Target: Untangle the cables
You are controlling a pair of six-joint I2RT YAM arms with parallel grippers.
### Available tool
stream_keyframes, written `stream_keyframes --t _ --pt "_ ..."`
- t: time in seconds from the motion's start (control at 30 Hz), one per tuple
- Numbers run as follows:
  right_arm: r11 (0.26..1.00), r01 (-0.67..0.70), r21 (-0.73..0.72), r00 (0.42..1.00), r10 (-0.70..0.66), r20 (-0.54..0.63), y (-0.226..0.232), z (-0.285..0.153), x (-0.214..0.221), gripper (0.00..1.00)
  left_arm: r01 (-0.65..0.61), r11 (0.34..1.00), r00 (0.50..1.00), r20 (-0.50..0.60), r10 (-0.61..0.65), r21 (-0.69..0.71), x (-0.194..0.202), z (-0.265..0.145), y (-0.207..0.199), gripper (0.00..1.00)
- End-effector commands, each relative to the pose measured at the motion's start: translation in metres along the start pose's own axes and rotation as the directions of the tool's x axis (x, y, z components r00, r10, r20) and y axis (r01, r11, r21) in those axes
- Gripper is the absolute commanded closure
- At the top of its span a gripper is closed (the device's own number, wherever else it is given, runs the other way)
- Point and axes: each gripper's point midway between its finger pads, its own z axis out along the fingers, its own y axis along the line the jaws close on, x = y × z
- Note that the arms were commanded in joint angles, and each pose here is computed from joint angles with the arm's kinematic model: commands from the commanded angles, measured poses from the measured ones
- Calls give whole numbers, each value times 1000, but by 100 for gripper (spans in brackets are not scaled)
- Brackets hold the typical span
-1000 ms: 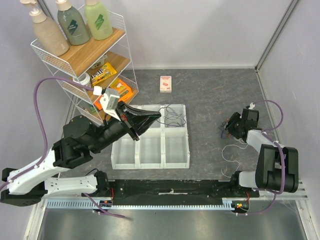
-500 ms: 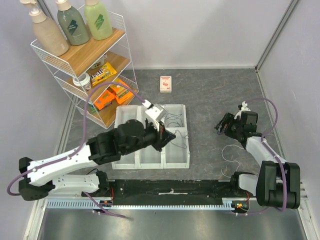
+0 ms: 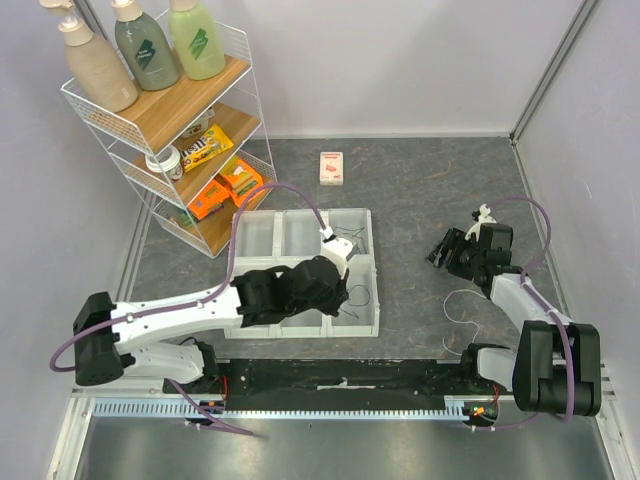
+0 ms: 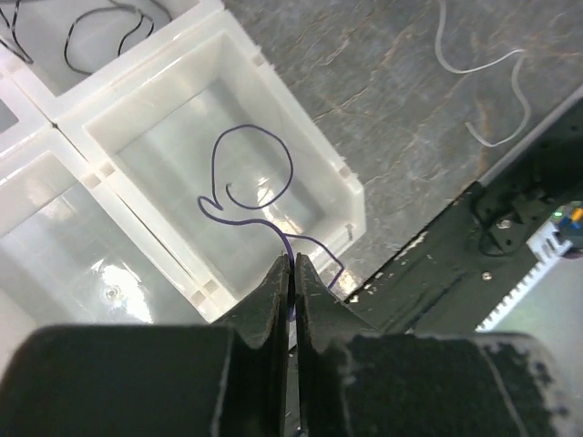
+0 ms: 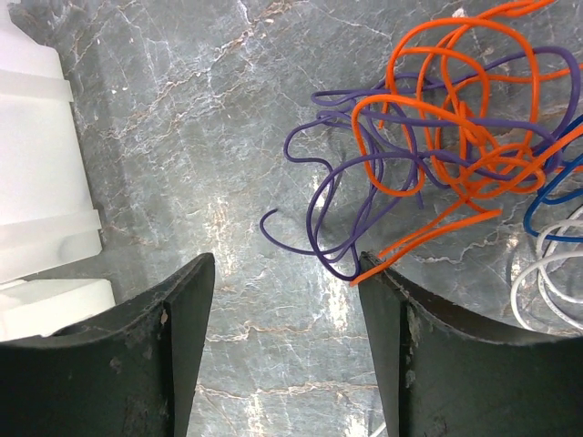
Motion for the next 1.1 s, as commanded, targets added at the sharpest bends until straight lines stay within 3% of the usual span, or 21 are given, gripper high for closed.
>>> stream_keyframes --t 0.0,0.07,0.13,0.17,0.33,0.67,0.77,0.8,0.87,1.07 --pt "999 31 -5 999 -31 37 2 -3 -5 28 26 994 1000 13 -25 -104 -1 15 11 72" --pt "1000 28 3 999 -28 40 0 -2 -6 28 39 993 999 18 -38 -111 -1 15 12 35" --pt "1000 17 12 999 -17 37 -2 -1 -6 29 58 995 997 45 -55 -83 -6 11 9 20" --pt "1000 10 19 999 -10 32 -3 1 -5 29 65 996 996 66 -61 -57 -9 8 6 18" --pt "999 -28 30 999 27 36 -8 11 -4 33 66 997 990 121 -71 38 -23 -5 -7 21" --pt "989 -41 139 997 32 66 -28 14 -8 46 35 985 994 95 -52 169 -23 7 -37 30" --pt "986 -41 161 998 31 64 -32 16 -10 74 14 977 997 71 -30 214 -23 19 -52 29" --pt "987 -36 158 998 27 60 -31 17 -10 86 9 972 998 64 -25 233 -24 20 -57 26" --pt "990 -28 136 999 22 47 -27 17 -7 100 8 966 998 64 -25 259 -25 23 -64 19" --pt "1000 16 7 998 -16 54 9 -14 -4 100 30 941 993 96 -66 337 -30 23 -77 17"
